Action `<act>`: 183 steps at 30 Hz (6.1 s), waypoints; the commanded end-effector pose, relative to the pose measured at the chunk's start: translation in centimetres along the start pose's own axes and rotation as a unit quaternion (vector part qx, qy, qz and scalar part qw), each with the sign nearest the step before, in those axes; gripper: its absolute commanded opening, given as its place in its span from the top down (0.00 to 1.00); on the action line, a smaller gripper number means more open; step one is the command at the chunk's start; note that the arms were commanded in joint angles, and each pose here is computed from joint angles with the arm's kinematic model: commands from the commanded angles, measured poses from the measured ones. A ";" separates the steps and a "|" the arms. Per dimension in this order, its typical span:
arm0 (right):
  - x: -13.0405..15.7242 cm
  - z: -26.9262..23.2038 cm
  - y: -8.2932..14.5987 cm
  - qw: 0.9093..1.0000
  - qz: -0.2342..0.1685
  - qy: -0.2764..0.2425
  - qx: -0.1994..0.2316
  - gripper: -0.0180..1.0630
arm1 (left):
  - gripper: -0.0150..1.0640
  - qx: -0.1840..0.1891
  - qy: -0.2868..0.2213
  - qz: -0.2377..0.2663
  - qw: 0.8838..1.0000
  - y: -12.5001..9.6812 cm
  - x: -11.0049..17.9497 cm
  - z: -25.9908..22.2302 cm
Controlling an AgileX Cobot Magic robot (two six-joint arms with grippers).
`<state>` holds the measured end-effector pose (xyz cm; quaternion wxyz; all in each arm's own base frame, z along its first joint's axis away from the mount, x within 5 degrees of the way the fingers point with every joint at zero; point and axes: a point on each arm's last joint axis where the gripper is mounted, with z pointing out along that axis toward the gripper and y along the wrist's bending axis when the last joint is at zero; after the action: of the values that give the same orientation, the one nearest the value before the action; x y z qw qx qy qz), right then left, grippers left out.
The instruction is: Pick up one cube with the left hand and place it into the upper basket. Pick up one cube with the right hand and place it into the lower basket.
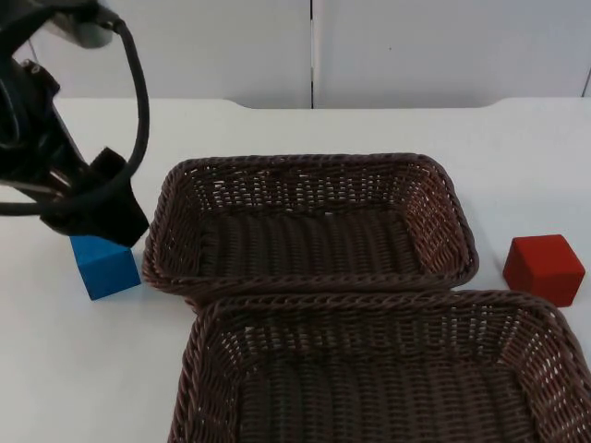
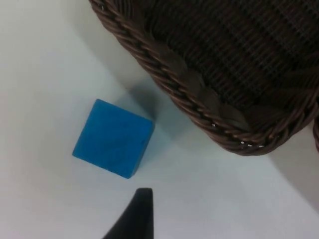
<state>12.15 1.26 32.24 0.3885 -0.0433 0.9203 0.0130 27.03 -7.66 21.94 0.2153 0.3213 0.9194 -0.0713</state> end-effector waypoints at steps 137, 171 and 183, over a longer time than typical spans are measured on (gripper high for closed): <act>-2.2 0.8 0.2 1.000 0.002 -0.019 -0.009 0.01 | 0.99 -0.025 -0.045 -0.084 0.995 2.6 -2.3 -2.1; -2.2 0.8 0.2 1.000 0.002 -0.019 -0.009 0.01 | 0.99 0.017 -0.068 -0.034 0.997 -1.5 -7.4 4.6; -2.2 0.8 0.2 1.000 0.002 -0.019 -0.009 0.01 | 0.99 0.035 -0.051 -0.010 0.998 -2.4 -10.4 9.5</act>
<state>14.16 1.72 32.96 0.3969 -0.0424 0.9165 0.0258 35.65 -17.10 18.37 0.2486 0.3152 0.9085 -0.1161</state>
